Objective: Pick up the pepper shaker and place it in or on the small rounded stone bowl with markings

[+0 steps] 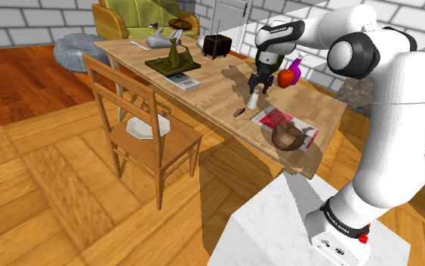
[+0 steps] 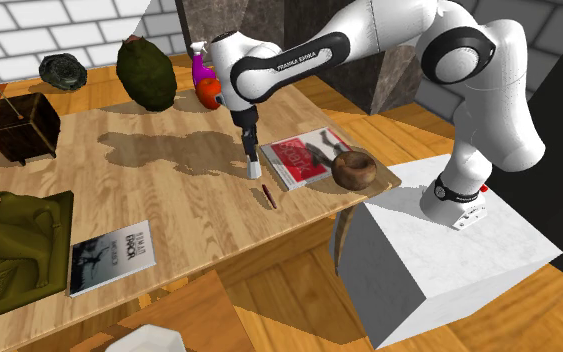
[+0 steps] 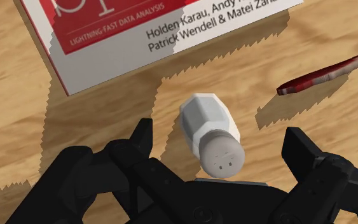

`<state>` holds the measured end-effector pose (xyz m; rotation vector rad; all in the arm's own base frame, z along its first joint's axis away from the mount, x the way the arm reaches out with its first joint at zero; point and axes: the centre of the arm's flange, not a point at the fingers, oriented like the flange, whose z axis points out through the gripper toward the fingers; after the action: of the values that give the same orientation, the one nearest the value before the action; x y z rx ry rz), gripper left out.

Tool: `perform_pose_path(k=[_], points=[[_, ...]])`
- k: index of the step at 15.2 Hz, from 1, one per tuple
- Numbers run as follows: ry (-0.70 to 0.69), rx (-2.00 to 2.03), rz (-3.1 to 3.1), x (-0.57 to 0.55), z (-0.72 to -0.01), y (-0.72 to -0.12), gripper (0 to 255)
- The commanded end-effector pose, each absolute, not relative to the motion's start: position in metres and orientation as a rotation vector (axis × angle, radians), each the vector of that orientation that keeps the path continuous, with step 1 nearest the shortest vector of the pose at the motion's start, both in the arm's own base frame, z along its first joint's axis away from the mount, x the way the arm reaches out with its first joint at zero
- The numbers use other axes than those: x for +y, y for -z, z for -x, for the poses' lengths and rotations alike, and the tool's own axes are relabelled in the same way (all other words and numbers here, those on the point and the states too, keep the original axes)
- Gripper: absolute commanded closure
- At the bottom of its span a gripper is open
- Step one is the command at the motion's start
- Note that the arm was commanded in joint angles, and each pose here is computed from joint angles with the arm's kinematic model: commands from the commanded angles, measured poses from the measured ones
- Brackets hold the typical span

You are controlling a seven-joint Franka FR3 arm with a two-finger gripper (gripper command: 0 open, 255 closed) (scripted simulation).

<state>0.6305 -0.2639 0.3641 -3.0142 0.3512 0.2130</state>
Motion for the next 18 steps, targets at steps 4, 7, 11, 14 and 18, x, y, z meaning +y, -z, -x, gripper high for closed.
perform_pose_path(k=[4, 7, 11, 14, 18], points=[[-0.212, 0.351, 3.014, -0.2635, -0.6306, -0.3606, 0], [-0.212, 0.351, 3.014, -0.2635, -0.6306, -0.3606, 0], [-0.212, 0.351, 3.014, -0.2635, -0.6305, -0.3607, 255], [-0.212, 0.351, 3.014, -0.2635, -0.6305, -0.3607, 255], [-0.212, 0.351, 3.014, -0.2635, -0.6306, -0.3659, 255]])
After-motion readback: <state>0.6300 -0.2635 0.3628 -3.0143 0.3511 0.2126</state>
